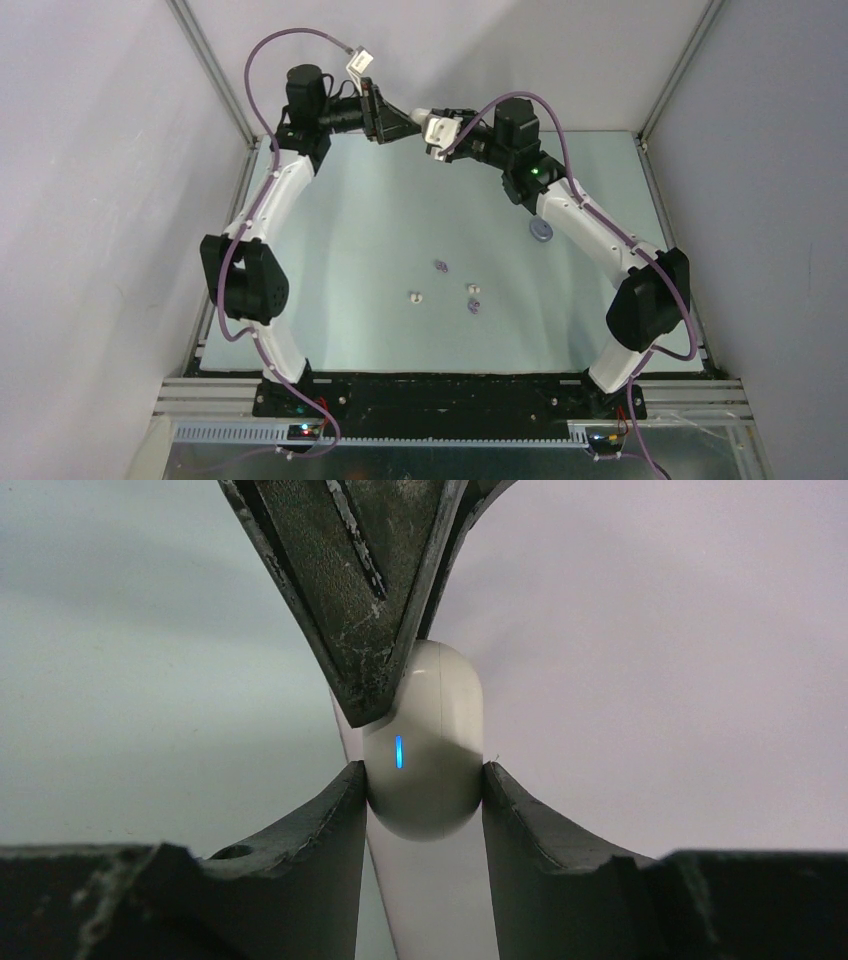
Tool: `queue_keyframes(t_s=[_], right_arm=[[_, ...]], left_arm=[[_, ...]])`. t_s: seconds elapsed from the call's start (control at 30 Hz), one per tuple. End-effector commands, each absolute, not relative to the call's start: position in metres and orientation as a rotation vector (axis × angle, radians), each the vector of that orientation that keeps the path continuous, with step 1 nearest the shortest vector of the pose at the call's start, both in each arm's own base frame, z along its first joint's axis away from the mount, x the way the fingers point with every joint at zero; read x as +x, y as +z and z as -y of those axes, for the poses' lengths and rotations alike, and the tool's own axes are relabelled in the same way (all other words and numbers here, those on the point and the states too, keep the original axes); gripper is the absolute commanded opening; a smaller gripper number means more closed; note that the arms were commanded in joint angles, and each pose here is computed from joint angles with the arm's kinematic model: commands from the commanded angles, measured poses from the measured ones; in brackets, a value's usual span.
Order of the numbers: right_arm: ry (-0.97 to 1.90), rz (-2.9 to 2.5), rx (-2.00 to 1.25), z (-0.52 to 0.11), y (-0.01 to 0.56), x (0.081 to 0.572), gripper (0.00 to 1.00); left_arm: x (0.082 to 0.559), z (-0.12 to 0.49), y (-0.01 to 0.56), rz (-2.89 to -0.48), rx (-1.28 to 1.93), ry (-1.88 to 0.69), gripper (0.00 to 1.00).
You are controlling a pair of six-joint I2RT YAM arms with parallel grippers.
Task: Insert the wireless bluetooth earbuds into the charging case
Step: Pass from the right arm to the left
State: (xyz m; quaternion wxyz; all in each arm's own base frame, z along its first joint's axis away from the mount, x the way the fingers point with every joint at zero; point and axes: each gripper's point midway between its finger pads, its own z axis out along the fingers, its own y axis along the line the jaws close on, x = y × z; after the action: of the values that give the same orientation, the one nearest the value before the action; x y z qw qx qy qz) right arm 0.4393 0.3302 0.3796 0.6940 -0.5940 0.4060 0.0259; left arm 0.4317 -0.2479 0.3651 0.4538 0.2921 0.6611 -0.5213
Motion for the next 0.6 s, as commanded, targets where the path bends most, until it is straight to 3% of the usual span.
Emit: queue_keyframes(t_s=[0.0,0.33,0.53,0.57], right_arm=[[0.027,-0.793,-1.284,-0.337,0.417,0.436,0.33],[0.023,-0.773,-1.305,-0.34,0.415,0.429,0.33],[0.021,-0.767,-1.301,-0.34,0.417,0.426,0.33],[0.022,-0.766,-1.299,-0.341,0.417,0.425,0.33]], left_arm=[[0.425,0.253,0.385,-1.551,0.802,-1.276,0.57],[0.421,0.263,0.389,-1.501,0.846,-1.294,0.47],[0.418,0.265,0.389,-1.494,0.859,-1.309,0.36],[0.417,0.265,0.39,-1.494,0.86,-1.317,0.29]])
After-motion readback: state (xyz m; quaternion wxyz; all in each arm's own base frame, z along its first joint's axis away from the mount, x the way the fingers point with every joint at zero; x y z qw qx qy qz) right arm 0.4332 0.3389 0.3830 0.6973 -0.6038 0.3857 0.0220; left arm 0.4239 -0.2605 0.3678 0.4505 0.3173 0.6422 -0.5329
